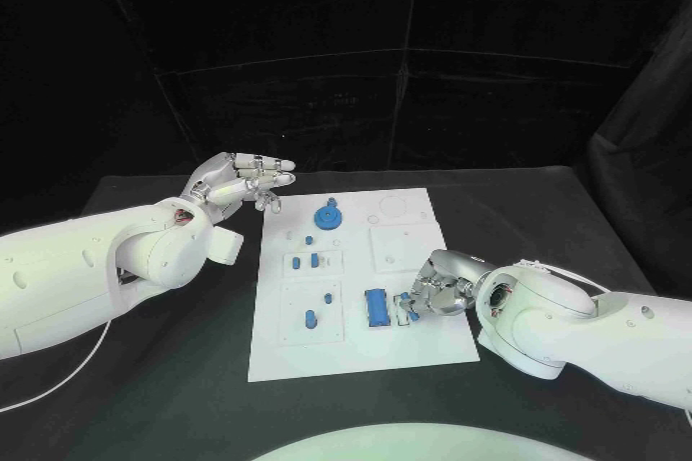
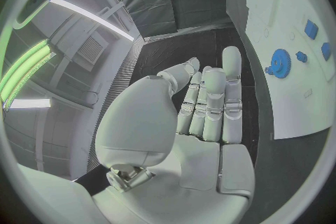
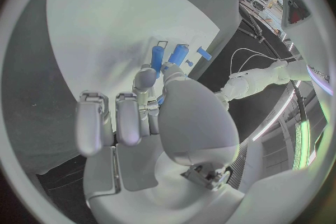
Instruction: Assemble the parts on the task board
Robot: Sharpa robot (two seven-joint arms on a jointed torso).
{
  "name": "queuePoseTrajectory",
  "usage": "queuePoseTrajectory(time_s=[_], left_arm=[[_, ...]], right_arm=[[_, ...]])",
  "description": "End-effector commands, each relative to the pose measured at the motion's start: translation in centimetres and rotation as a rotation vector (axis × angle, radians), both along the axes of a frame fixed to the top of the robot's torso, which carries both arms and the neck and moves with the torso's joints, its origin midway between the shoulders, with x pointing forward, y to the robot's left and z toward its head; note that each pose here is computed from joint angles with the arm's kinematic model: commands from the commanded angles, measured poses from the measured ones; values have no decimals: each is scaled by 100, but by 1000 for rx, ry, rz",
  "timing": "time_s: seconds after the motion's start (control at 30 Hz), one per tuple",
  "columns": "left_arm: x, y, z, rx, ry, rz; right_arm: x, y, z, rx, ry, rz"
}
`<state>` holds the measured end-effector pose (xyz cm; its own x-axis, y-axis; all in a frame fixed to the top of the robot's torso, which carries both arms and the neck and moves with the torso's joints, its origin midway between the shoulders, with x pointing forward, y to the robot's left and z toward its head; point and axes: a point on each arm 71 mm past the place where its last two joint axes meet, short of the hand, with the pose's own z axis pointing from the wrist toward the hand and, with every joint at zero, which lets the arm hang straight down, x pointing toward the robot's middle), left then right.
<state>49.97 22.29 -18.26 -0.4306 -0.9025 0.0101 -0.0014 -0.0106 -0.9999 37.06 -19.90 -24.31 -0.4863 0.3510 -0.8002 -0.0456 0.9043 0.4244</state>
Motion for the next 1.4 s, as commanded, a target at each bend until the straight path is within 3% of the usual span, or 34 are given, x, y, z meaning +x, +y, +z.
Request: queuePoseTrajectory(time_s=[0.03, 0.47, 0.83, 1.07, 1.4], left_arm=[[-4, -10, 15, -9, -2, -10], [-6, -9, 16, -9, -2, -10], [-7, -7, 16, -9, -1, -10], [-6, -4, 16, -8, -1, -9], [-4, 9, 14, -7, 0, -6]], right_arm=[[6, 40, -13, -4, 17, 7], [20, 102, -34, -51, 16, 52], [49, 86, -4, -106, -58, 70], [43, 88, 11, -110, -74, 76], [-56, 16, 23, -95, -11, 97]])
